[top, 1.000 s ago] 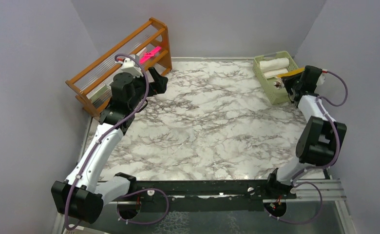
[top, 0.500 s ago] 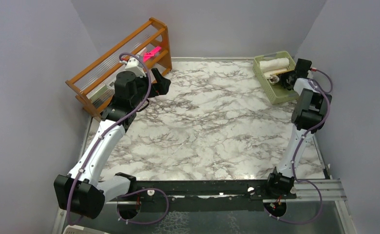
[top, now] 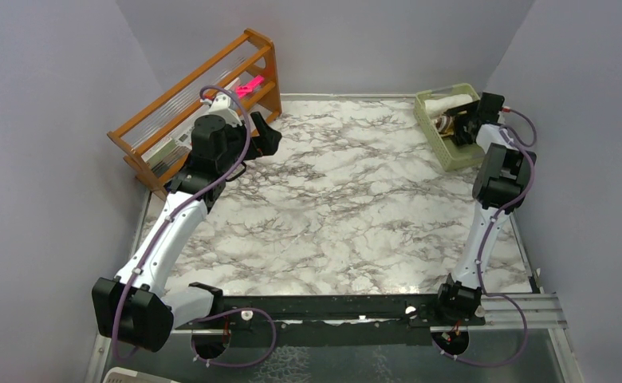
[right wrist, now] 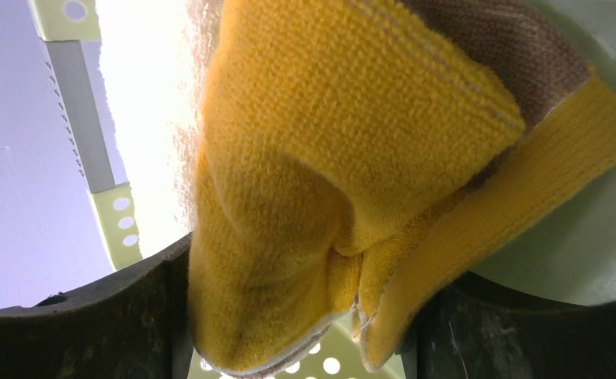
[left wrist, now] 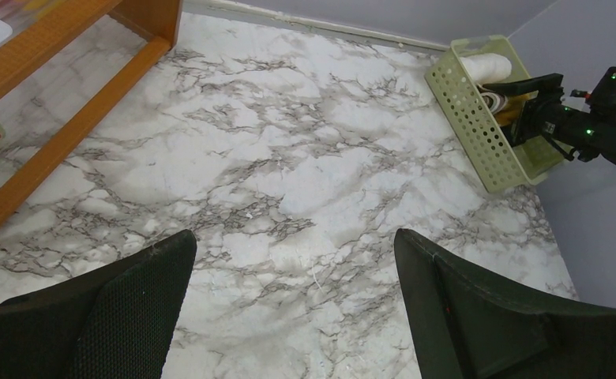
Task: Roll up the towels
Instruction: Place the towel in the bin, then reset both arms
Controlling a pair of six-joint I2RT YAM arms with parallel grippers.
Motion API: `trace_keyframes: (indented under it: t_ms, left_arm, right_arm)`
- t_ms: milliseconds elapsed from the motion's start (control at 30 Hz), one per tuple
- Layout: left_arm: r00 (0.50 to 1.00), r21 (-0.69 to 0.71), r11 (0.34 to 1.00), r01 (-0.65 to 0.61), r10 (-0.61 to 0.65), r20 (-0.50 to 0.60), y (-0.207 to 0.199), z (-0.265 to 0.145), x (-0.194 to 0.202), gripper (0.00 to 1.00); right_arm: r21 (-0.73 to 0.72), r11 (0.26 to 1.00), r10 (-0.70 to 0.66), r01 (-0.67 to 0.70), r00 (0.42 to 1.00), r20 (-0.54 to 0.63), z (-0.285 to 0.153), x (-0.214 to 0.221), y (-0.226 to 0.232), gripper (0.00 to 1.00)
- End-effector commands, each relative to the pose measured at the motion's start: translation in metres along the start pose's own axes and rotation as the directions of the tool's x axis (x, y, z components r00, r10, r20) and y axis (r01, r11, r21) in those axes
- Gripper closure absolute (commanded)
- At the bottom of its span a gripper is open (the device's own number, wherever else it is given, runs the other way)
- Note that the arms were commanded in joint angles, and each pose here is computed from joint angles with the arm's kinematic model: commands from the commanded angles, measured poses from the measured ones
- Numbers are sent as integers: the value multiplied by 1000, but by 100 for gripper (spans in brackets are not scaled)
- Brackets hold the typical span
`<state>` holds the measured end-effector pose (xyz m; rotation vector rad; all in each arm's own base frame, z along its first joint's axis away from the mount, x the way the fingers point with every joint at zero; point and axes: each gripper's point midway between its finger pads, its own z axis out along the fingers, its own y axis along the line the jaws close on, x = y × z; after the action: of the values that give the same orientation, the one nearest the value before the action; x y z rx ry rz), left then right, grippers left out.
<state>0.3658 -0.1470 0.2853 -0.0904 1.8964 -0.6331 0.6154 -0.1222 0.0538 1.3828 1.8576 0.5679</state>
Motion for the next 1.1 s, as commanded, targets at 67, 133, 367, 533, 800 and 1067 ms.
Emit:
trace_keyframes:
  t_ms: [67,133,367,533,800,1067]
  left_arm:
    - [1000,26,1000,-8,8,4,-4,-1,-4,1]
    - [1000,26,1000,-10,10,2,-5,-2,-4,1]
    - [1000,35,999,-18,18,-1,-8,-8,-6,1]
    - [1000,41,999,-24,24,1,-10,-14,-9,1]
    - [999,44,998,-51,51,0,-11,-25,-11,1]
    - [996,87,993,-77,81,-40,-13,-37,4,1]
  right_arm:
    - [-6,1000,5,-5,1000,2,-43,-7,32,23]
    - [-7,1000,9,-9,1000,16,-59,-12,41,20]
    - [-9,1000,11,-11,999,46,-115,-22,68,8]
    - [-41,999,4,-3,1000,30,-152,-14,75,7]
    - [-457,828,-330,326,941,73,-257,68,129,5]
    - [-852,2,-733,524,580,356,-405,279,161,0]
